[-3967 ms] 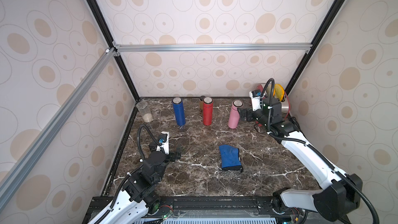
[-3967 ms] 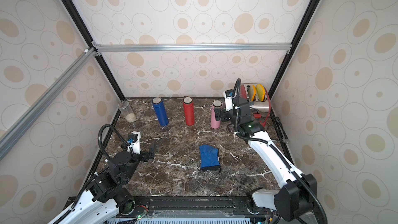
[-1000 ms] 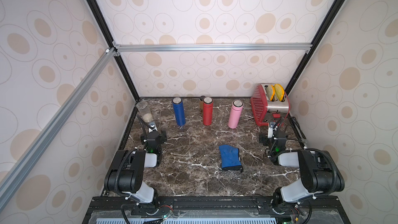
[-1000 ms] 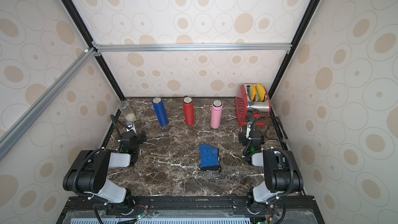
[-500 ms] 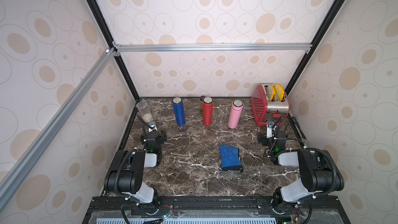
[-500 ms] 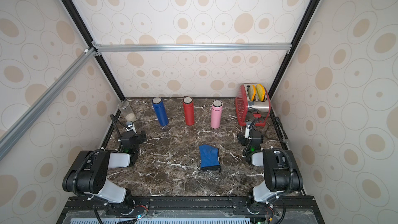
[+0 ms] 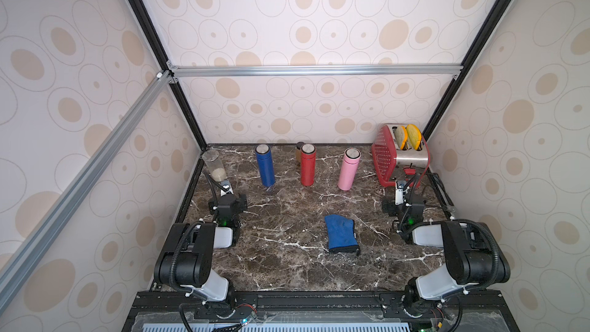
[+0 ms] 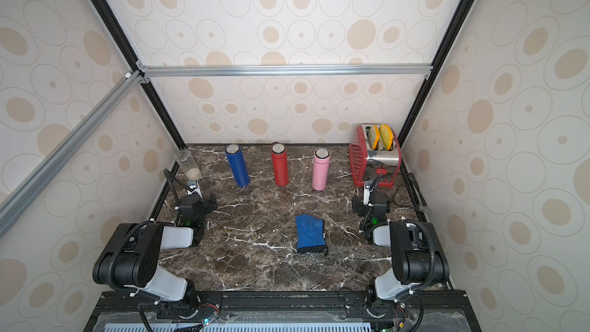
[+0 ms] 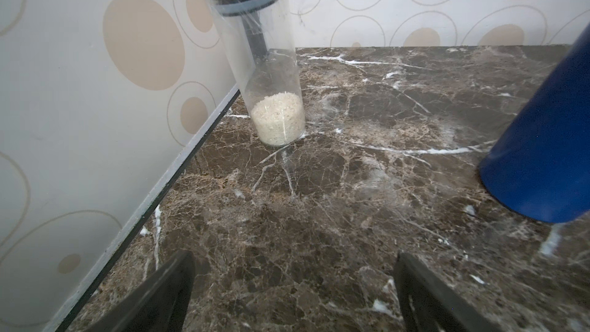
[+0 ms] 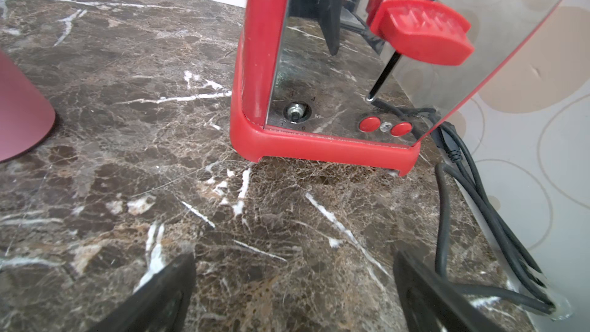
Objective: Wipe the surface of the thermos
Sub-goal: Reset both arms
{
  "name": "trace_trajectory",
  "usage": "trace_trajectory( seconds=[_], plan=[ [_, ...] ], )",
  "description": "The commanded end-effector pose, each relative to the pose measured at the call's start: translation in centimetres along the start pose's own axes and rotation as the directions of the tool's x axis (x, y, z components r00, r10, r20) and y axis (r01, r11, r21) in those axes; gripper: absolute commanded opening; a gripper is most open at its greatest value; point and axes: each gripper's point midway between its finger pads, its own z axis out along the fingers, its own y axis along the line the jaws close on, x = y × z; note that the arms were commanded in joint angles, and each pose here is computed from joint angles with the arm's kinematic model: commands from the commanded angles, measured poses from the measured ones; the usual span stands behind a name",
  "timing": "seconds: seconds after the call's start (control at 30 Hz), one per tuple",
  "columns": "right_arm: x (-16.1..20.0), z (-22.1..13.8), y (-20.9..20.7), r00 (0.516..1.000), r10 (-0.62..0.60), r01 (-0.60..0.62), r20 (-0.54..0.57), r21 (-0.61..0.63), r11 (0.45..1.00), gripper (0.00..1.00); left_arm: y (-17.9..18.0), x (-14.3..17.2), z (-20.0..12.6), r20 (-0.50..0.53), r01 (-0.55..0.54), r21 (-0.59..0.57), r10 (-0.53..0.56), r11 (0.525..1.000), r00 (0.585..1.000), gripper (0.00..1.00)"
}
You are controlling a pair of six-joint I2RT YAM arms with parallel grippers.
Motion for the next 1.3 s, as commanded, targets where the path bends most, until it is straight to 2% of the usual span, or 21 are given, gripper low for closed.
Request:
trace_trajectory(
  seconds=[0.0, 0.07, 0.13, 0.37, 1.27],
  plan=[
    [-1.2, -0.2, 0.2, 0.999, -0.012, 0.013, 0.045, -0.030, 0.999, 1.00, 0.1, -1.3, 0.4, 0.028, 0.015, -0.004, -0.015, 1.000, 1.000, 0.99],
    [-1.8, -0.7, 1.7, 0.996, -0.053, 0.062, 0.076, -0.121, 0.991, 1.00, 0.1, -1.3, 0.4, 0.029, 0.016, -0.004, -0.015, 1.000, 0.999, 0.99],
    [-2.2, -1.3, 1.9, 0.994, -0.060, 0.071, 0.087, -0.139, 0.988, 1.00, 0.1, -1.3, 0.4, 0.030, 0.016, -0.004, -0.016, 1.000, 0.999, 0.99],
    [-1.2, -0.2, 0.9, 0.998, -0.029, 0.033, 0.048, -0.072, 0.997, 1.00, 0.1, -1.3, 0.3, 0.029, 0.014, -0.004, -0.014, 1.000, 0.999, 0.99],
    [-1.2, 0.1, 0.8, 0.999, -0.022, 0.025, 0.039, -0.065, 0.998, 1.00, 0.1, -1.3, 0.3, 0.030, 0.015, -0.004, -0.015, 1.000, 0.999, 0.99]
  ],
)
